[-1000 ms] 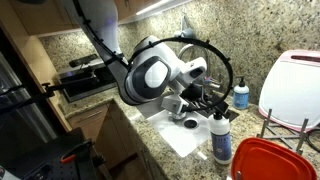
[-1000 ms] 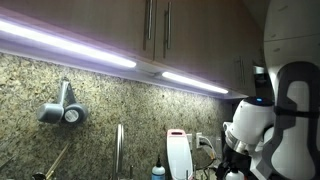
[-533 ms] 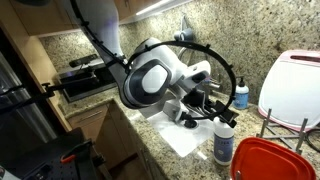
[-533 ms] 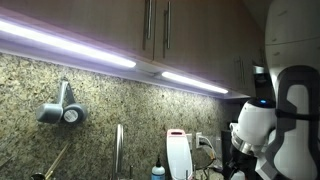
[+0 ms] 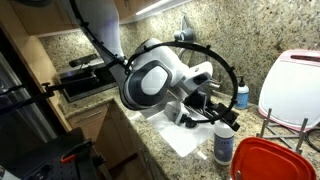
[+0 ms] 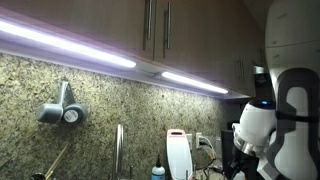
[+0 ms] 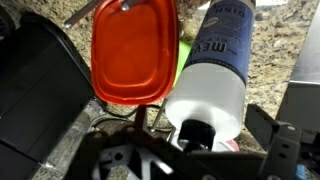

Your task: Put the right bottle into the sink

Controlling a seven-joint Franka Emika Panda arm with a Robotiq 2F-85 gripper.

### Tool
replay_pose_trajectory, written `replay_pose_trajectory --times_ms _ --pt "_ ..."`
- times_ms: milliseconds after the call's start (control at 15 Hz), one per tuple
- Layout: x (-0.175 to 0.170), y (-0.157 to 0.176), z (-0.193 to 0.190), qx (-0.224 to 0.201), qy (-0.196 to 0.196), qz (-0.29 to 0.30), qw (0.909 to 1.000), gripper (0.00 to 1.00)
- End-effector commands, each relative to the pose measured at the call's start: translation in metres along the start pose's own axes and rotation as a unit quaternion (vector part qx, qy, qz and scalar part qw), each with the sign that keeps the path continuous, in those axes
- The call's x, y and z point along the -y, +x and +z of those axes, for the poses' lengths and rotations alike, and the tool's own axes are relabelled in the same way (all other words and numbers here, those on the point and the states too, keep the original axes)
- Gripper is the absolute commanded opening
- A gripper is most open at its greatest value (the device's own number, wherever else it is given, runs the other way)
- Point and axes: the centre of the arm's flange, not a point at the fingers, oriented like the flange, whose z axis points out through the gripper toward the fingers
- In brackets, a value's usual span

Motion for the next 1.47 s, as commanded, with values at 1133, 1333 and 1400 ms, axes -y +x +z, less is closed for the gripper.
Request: replay_pose_trajectory --times_ms 1133,1333,1400 --pt "0.0009 -0.0005 0.0003 0.001 -0.004 0.001 1.0 1.0" --pt "0.0011 -0.0007 0.0005 0.002 -0.004 0.002 1.0 1.0" --pt "0.001 -0.0008 0.0006 0.003 0.002 0.001 1.0 1.0"
